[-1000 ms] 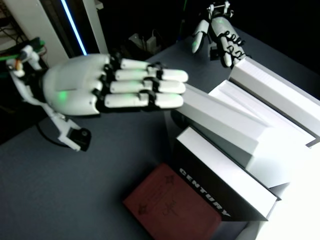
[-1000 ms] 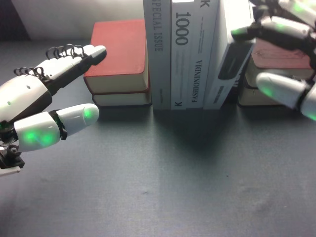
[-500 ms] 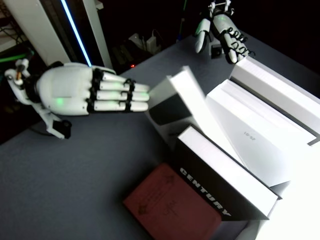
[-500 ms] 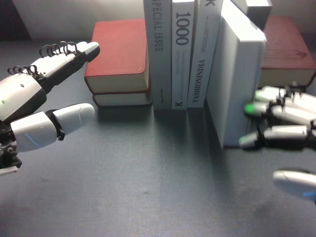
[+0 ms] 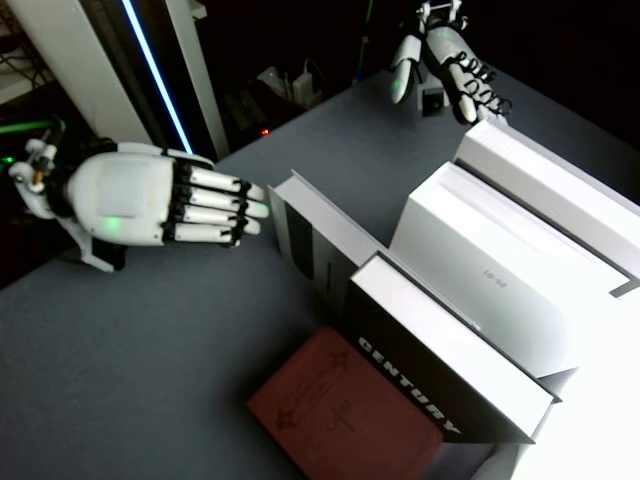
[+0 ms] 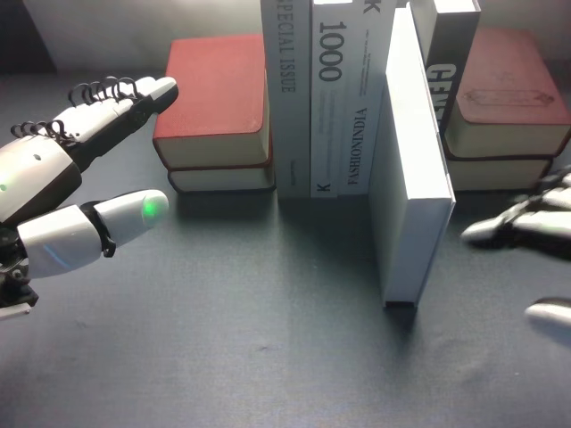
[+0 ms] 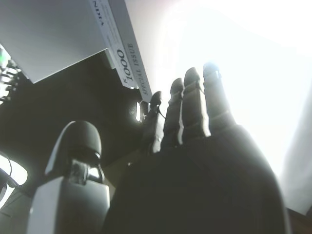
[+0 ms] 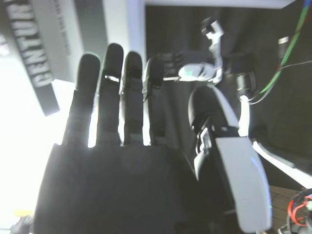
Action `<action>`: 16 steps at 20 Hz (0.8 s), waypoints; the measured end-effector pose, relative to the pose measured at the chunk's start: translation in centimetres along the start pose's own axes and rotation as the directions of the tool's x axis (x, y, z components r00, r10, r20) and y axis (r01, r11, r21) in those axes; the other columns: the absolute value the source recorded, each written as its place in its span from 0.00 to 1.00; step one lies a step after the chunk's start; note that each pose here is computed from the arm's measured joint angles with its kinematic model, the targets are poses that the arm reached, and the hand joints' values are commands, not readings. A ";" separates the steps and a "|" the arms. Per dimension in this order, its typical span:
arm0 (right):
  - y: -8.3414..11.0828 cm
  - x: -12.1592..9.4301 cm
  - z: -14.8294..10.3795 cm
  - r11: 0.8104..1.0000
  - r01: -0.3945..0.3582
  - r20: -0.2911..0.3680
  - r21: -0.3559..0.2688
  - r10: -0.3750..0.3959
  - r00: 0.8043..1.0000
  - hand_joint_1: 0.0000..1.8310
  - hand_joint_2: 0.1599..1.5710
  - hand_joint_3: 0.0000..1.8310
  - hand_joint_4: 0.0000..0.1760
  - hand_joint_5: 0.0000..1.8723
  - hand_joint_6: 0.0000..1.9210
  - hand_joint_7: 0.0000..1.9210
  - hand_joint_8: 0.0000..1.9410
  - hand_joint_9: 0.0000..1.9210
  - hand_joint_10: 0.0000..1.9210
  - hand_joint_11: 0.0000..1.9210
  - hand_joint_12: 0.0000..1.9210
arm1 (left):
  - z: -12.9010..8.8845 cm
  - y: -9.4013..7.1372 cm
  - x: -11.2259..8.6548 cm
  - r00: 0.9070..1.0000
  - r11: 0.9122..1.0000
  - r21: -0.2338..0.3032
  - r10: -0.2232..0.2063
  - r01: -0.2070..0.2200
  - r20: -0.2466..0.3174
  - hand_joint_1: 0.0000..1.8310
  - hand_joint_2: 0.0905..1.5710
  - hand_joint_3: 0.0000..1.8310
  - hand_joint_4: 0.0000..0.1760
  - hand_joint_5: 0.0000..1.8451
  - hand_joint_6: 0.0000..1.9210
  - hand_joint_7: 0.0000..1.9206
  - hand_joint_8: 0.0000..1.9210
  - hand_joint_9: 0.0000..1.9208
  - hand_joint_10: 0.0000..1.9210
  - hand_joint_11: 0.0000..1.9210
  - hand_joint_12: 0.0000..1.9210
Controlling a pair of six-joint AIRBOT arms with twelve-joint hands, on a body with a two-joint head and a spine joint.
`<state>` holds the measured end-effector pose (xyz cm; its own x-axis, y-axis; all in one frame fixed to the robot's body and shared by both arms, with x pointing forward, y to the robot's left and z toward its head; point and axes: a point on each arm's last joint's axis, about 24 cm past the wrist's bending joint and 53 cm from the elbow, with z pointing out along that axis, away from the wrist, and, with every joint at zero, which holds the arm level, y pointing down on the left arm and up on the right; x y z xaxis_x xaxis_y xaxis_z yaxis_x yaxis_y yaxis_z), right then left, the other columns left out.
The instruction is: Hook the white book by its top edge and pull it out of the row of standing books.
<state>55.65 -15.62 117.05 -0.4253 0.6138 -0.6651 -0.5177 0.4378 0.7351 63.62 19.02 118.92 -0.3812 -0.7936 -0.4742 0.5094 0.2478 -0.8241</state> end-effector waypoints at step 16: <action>0.3 -9.0 -3.7 0.993 0.103 0.329 0.052 -0.114 0.937 0.14 0.94 0.00 0.00 0.00 0.00 0.00 0.00 0.00 0.00 0.00 0.00 | -1.7 -2.4 -2.9 0.994 0.997 0.049 0.046 -0.051 0.096 0.18 0.86 0.00 0.82 0.00 0.00 0.00 0.00 0.00 0.00 0.00 0.00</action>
